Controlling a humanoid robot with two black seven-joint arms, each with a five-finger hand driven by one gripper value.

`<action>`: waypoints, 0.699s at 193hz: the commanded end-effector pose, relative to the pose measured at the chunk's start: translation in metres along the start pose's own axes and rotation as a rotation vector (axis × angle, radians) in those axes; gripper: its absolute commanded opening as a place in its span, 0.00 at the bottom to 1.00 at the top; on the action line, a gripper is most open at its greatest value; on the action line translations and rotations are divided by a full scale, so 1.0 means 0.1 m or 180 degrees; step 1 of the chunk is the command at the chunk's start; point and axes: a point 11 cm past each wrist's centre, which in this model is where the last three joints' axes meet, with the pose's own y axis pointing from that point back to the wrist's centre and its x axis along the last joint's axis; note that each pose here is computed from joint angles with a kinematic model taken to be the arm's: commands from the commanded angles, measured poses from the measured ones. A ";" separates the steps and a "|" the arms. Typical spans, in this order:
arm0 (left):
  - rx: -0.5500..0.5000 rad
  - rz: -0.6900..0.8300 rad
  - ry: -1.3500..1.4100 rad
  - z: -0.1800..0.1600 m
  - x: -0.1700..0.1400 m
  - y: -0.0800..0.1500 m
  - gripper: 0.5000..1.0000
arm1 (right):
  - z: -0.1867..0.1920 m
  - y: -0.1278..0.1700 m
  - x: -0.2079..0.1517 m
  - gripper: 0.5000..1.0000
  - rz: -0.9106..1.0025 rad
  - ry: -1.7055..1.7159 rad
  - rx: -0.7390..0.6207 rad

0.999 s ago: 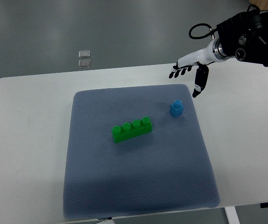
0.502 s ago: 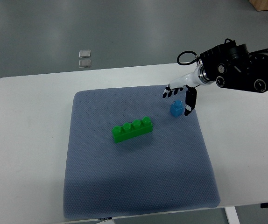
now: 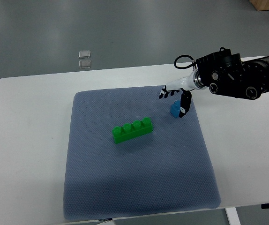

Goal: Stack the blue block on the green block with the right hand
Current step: 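Lower the right hand and close fingers around the blue block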

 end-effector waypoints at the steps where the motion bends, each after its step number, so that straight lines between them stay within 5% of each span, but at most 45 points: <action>1: -0.0001 0.0000 0.0000 0.00 0.00 0.00 1.00 | 0.01 -0.01 -0.02 0.82 0.0008 0.0000 -0.0006; 93: -0.0001 0.0000 0.0000 0.00 0.00 0.00 1.00 | 0.08 -0.12 -0.11 0.78 0.0026 0.0046 -0.0077; 135: -0.0001 0.0000 0.0000 0.00 0.00 0.00 1.00 | 0.12 -0.13 -0.14 0.62 0.0027 0.0075 -0.0104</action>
